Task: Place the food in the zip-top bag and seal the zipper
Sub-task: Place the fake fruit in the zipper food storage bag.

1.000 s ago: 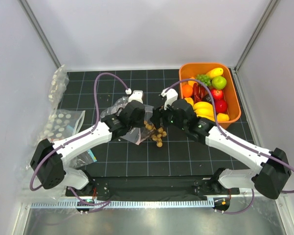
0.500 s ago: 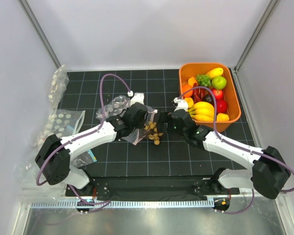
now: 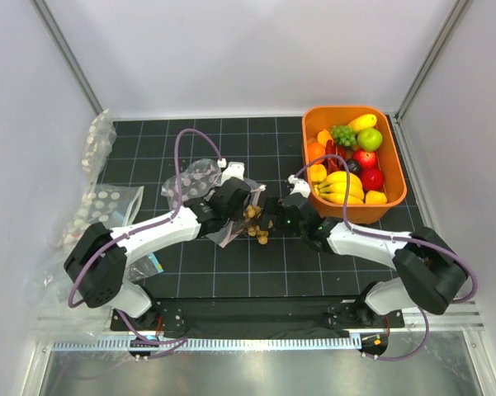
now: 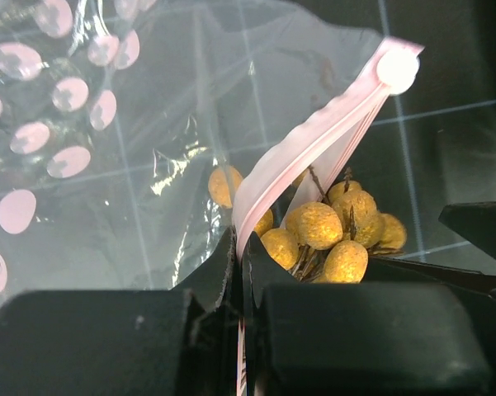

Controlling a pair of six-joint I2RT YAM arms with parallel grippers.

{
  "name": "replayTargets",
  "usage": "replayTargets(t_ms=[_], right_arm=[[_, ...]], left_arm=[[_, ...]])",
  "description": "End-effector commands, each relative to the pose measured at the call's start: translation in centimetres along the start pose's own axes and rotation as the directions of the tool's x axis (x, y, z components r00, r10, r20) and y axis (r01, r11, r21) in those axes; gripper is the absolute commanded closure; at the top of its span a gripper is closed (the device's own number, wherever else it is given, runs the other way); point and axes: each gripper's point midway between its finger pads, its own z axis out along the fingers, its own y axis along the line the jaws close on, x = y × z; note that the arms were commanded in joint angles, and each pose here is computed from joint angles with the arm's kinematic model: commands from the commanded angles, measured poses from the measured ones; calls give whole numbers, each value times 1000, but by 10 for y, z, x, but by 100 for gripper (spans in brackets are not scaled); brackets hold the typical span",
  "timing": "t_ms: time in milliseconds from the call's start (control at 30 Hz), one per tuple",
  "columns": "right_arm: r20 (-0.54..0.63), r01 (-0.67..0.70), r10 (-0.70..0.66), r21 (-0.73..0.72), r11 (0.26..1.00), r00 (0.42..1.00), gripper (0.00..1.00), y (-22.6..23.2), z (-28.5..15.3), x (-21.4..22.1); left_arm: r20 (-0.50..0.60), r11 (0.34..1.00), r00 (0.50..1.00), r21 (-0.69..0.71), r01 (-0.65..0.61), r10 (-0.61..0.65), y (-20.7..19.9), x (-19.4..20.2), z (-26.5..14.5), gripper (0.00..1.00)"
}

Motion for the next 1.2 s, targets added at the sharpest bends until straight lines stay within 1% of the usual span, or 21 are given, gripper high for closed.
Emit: replayTargets(t_ms=[0, 100, 200, 300, 333, 400, 433, 500, 533, 600, 667, 700, 733, 800, 833, 967, 1067, 1167], right_arm=[[42, -31, 34, -75, 997, 999, 0, 23, 13, -13], [6, -26, 26, -97, 995, 1000, 0, 29, 27, -4], [-18, -28, 26, -119, 992, 1000, 1, 36, 37, 0], [-33, -32, 28, -147, 989, 999, 10, 40, 43, 5], [-36, -31, 26, -157, 987, 999, 17, 42, 43, 5], [-26, -28, 23, -190, 981, 999, 25, 49, 41, 2], [-29, -26, 20, -205, 979, 999, 35, 51, 39, 3], [-11, -32, 30, -232, 972, 999, 44, 57, 33, -3], [-10, -33, 32, -239, 970, 999, 54, 58, 32, -4], [2, -31, 33, -252, 967, 999, 65, 61, 27, -7], [23, -29, 37, -259, 965, 999, 80, 62, 21, -13], [29, -29, 38, -260, 965, 999, 80, 62, 19, -15], [35, -20, 31, -264, 964, 999, 86, 62, 17, -16], [46, -8, 21, -263, 965, 999, 90, 62, 14, -18], [59, 13, 3, -270, 963, 998, 94, 64, 11, -20], [99, 92, -64, -303, 949, 993, 98, 79, -3, -26], [139, 147, -111, -279, 949, 984, 98, 86, -12, -28], [145, 161, -127, -258, 953, 981, 98, 87, -12, -27]], left_arm=[[25, 1000, 1000, -2, 13, -13, -4, -3, 8, 100], [-12, 1000, 1000, 6, 20, -20, -7, 8, 14, 100], [-83, 999, 996, 42, 22, -18, -16, 24, 19, 100], [-128, 998, 992, 59, 26, -18, -18, 36, 20, 100], [-126, 998, 992, 58, 26, -19, -18, 36, 19, 100], [-118, 998, 993, 52, 26, -19, -16, 36, 18, 100], [-115, 998, 993, 52, 25, -19, -15, 35, 17, 100], [-111, 998, 993, 52, 34, -28, -15, 34, 16, 100], [-112, 998, 993, 55, 37, -30, -16, 34, 16, 100], [-113, 997, 993, 63, 47, -39, -18, 33, 15, 100], [-114, 996, 992, 74, 54, -46, -21, 32, 14, 100], [-114, 996, 992, 75, 54, -46, -21, 32, 14, 100], [-113, 995, 992, 82, 59, -49, -23, 30, 13, 100], [-109, 994, 993, 91, 59, -49, -24, 27, 10, 100], [-108, 994, 993, 95, 61, -50, -24, 26, 9, 100], [-102, 984, 993, 162, 76, -60, -34, 18, -6, 100], [-89, 976, 994, 201, 79, -63, -42, 12, -16, 100], [-74, 969, 996, 236, 67, -51, -49, 8, -27, 100]])
